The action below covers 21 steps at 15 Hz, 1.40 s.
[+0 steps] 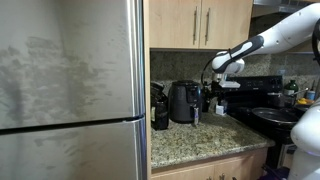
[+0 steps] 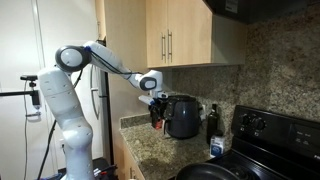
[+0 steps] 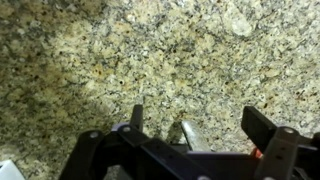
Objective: Open the basket of the airfryer.
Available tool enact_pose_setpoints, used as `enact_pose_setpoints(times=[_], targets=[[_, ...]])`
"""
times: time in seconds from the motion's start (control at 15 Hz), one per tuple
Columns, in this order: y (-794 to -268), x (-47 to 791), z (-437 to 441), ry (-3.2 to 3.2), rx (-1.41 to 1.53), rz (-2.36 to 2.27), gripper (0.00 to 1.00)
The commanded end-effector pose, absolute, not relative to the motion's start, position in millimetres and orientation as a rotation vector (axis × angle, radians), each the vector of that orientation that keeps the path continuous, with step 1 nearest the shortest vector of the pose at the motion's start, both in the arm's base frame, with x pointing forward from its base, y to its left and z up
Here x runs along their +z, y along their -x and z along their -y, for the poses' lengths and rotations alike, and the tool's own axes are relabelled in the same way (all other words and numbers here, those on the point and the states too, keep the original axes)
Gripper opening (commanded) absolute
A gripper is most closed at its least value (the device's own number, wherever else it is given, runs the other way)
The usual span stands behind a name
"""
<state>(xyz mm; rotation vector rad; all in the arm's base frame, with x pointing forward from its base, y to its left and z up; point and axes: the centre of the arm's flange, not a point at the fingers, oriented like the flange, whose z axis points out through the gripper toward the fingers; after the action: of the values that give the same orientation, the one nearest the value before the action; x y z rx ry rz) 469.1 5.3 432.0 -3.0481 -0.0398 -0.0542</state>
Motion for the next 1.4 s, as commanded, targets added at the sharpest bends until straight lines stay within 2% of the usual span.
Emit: enact_pose_setpoints(times=[0.0,0.33,0.73,0.8,1.13,1.33], targets=[[-470,424,1,3.035,-0.044,0.012,1.0],[-466,403,4,2.946,-0.098,0.014,1.0],[-441,367,17,2.825,-0.548,-0.117,1.0],[-459,382,12,2.861,-0.434,-0.099,1.0],[-458,380,13,2.862,-0.452,-0.104,1.0],[-454,374,-54,2.899,-0.533,0.073,1.0]])
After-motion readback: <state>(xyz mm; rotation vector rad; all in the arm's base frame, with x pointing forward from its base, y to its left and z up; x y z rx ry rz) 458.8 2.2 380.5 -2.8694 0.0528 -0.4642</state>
